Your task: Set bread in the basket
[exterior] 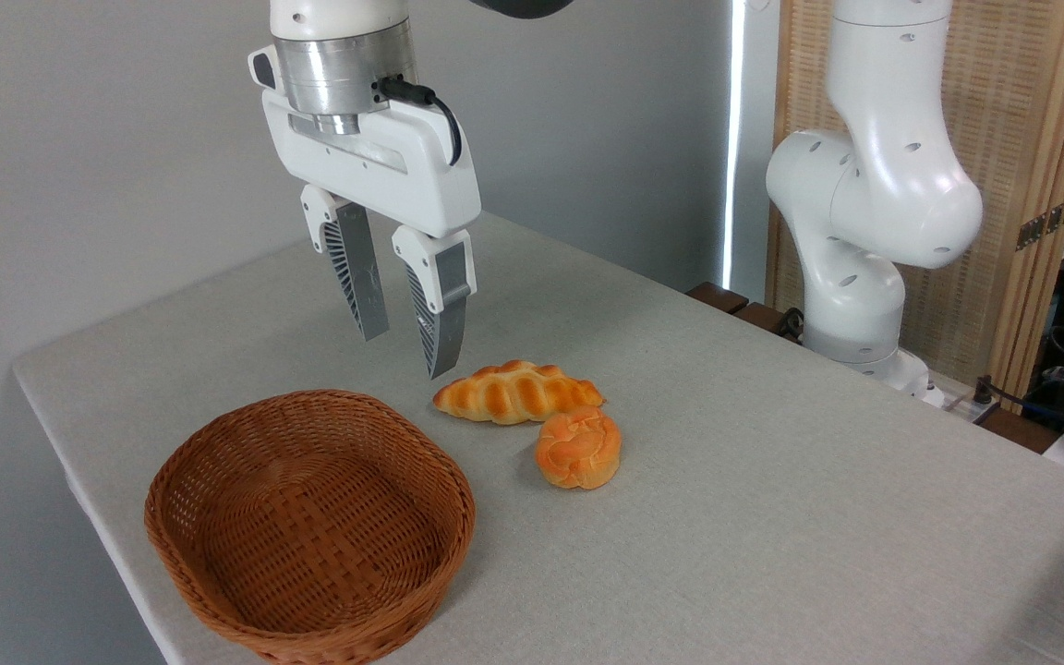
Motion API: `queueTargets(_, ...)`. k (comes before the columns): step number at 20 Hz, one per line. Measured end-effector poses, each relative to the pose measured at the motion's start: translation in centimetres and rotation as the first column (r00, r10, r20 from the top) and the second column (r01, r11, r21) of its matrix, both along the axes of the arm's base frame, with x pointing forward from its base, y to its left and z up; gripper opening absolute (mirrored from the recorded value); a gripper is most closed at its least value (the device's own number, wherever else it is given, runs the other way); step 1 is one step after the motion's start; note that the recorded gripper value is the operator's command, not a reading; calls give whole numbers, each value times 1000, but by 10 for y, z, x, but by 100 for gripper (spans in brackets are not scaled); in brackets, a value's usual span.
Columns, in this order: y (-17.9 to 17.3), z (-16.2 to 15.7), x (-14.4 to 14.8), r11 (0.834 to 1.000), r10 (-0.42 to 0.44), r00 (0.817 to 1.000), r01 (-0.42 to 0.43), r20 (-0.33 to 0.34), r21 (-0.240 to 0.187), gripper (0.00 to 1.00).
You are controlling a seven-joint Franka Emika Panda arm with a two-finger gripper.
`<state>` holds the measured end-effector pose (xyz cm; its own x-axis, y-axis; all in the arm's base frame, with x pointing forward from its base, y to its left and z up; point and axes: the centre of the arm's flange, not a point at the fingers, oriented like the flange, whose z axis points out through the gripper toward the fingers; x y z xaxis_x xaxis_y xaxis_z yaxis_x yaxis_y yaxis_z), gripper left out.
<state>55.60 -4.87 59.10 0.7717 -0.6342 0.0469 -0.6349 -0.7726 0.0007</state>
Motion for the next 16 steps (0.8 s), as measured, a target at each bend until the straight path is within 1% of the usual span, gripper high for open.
queueTargets(6, 0, 3, -4, 1000, -1, 1000, 1, 4, -1, 100)
queueTargets(8, -1, -2, -8, 1000, -4, 1000, 4, -7, -1, 100)
queueTargets(11, -9, -12, -16, 1000, -19, 1000, 19, 17, -4, 100)
queueTargets(13, -13, -20, -26, 999, -31, 999, 31, 20, -6, 100)
queueTargets(14, -16, -23, -31, 999, -50, 999, 50, 12, -5, 100)
queueTargets(16, -26, -36, -43, 992, -126, 992, 126, -13, -3, 100)
